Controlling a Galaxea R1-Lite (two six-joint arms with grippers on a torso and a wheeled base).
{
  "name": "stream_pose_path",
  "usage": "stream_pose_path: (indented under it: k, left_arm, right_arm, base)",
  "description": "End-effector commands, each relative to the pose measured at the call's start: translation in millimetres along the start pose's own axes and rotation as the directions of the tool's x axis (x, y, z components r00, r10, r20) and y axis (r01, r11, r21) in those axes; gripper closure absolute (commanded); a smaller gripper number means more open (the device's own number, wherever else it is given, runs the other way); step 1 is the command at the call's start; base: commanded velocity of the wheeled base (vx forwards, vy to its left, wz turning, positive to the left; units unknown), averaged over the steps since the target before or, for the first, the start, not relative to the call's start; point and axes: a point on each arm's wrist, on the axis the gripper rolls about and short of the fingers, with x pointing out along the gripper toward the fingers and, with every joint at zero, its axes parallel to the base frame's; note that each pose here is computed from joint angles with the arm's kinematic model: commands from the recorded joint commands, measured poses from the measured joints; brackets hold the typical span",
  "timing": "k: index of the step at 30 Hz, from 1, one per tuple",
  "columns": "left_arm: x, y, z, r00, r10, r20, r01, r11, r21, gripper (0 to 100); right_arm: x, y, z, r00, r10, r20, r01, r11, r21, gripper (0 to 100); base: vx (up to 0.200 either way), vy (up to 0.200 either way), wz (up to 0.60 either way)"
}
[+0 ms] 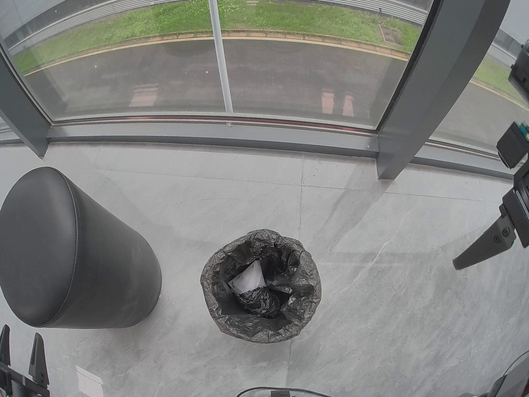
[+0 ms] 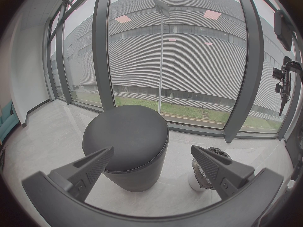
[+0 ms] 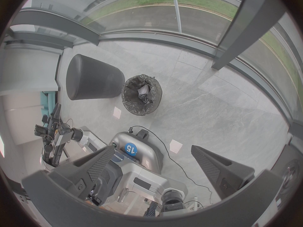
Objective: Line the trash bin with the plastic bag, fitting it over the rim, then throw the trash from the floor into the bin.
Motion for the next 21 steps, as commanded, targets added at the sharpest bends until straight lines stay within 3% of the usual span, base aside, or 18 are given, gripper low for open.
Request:
stream_pose_path:
  k: [1, 4, 7, 8, 9, 17, 19, 20, 21]
  left_arm:
    - [-0.4, 0.6, -5.1, 1.000, 0.003, -0.001, -0.003, 1.000, -0.002, 0]
    - [-0.4, 0.9, -5.1, 1.000, 0.014, 0.001, -0.014, 1.000, -0.009, 0]
    - [-0.4, 0.9, -5.1, 1.000, 0.014, 0.001, -0.014, 1.000, -0.009, 0]
    - [-0.4, 0.9, -5.1, 1.000, 0.014, 0.001, -0.014, 1.000, -0.010, 0]
    - [-0.4, 0.9, -5.1, 1.000, 0.014, 0.001, -0.014, 1.000, -0.010, 0]
    - [-0.4, 0.9, -5.1, 1.000, 0.015, 0.001, -0.015, 1.000, -0.024, 0]
    - [-0.4, 1.0, -5.1, 1.000, 0.017, 0.001, -0.017, 0.999, -0.029, 0]
    - [-0.4, 1.0, -5.1, 1.000, 0.017, 0.001, -0.017, 0.999, -0.030, 0]
    - [-0.4, 1.0, -5.1, 1.000, 0.017, 0.001, -0.017, 0.999, -0.029, 0]
  right_arm:
    - [17.2, -14.1, -76.8, 0.992, 0.023, 0.123, -0.039, 0.991, 0.127, 0]
    - [46.5, -23.6, -102.2, 0.971, -0.071, 0.227, 0.015, 0.971, 0.239, 0]
    - [60.2, -28.1, -113.7, 0.955, -0.146, 0.258, 0.068, 0.956, 0.287, 0]
    - [77.5, -34.8, -131.1, 0.920, -0.241, 0.309, 0.119, 0.923, 0.365, 0]
    - [82.4, -37.5, -138.2, 0.902, -0.269, 0.337, 0.121, 0.908, 0.402, 0]
    - [90.4, -54.9, -188.6, 0.799, -0.421, 0.429, 0.119, 0.810, 0.574, 0]
    - [86.8, -57.0, -198.4, 0.755, -0.448, 0.478, 0.086, 0.791, 0.606, 0]
    - [83.1, -58.1, -204.8, 0.713, -0.475, 0.515, 0.064, 0.776, 0.627, 0]
    - [81.3, -58.6, -208.7, 0.689, -0.496, 0.529, 0.057, 0.764, 0.642, 0]
  base:
    - [0.000, 0.000, 0.00]
    - [0.000, 0.000, 0.00]
    - [0.000, 0.000, 0.00]
    - [0.000, 0.000, 0.00]
    - [0.000, 0.000, 0.00]
    - [0.000, 0.000, 0.00]
    - [0.000, 0.000, 0.00]
    - [0.000, 0.000, 0.00]
    - [0.000, 0.000, 0.00]
